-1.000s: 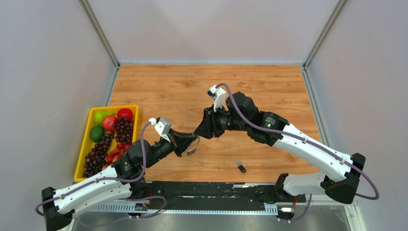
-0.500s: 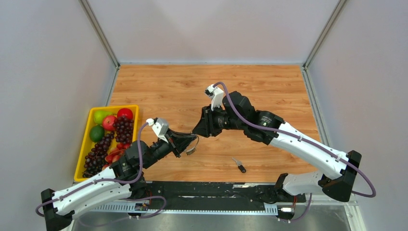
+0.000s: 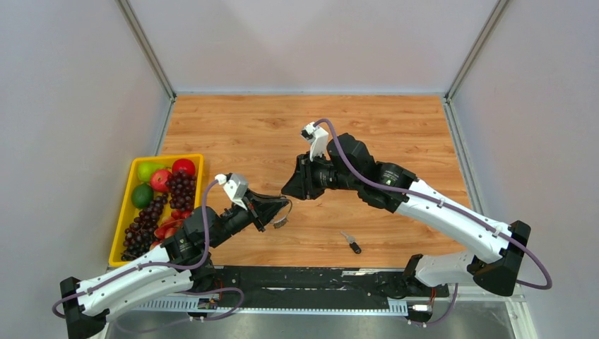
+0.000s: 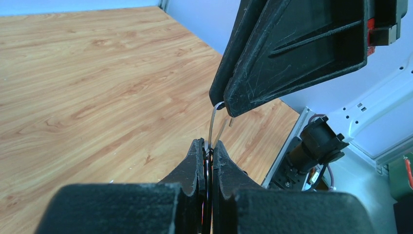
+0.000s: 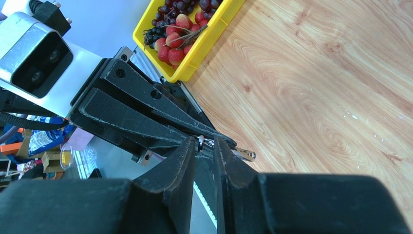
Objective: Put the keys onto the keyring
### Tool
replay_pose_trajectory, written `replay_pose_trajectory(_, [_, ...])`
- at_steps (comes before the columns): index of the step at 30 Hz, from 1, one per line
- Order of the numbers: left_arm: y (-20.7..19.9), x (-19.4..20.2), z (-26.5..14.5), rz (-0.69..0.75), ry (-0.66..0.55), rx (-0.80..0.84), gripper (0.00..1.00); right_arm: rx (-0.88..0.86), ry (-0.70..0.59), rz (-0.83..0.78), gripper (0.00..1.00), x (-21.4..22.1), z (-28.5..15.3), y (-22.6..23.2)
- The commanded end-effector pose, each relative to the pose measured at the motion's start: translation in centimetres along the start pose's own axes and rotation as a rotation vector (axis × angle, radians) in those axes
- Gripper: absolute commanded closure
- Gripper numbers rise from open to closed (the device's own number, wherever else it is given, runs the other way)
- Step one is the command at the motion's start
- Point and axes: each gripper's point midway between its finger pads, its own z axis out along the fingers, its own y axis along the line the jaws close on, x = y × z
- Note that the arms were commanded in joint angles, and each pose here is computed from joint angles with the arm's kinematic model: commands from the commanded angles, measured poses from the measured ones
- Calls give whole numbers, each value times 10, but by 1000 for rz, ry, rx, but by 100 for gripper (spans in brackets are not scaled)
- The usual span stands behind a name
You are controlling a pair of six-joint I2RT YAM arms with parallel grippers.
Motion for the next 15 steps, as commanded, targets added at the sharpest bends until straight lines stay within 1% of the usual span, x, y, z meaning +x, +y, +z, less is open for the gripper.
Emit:
replay_pose_trajectory(1, [-11,-20,0,6,-47,35,100,-60,-82,-11,78,-25,-7,24])
replay_pose_trajectory(6, [-11,-22,0,7,-52,33,100,-63,-79,-11,81,-25,-6,25])
replay_pose_trajectory(15, [-10,-23,0,10,-56,26,100,-69,-73,-13,83,-23,-6,27])
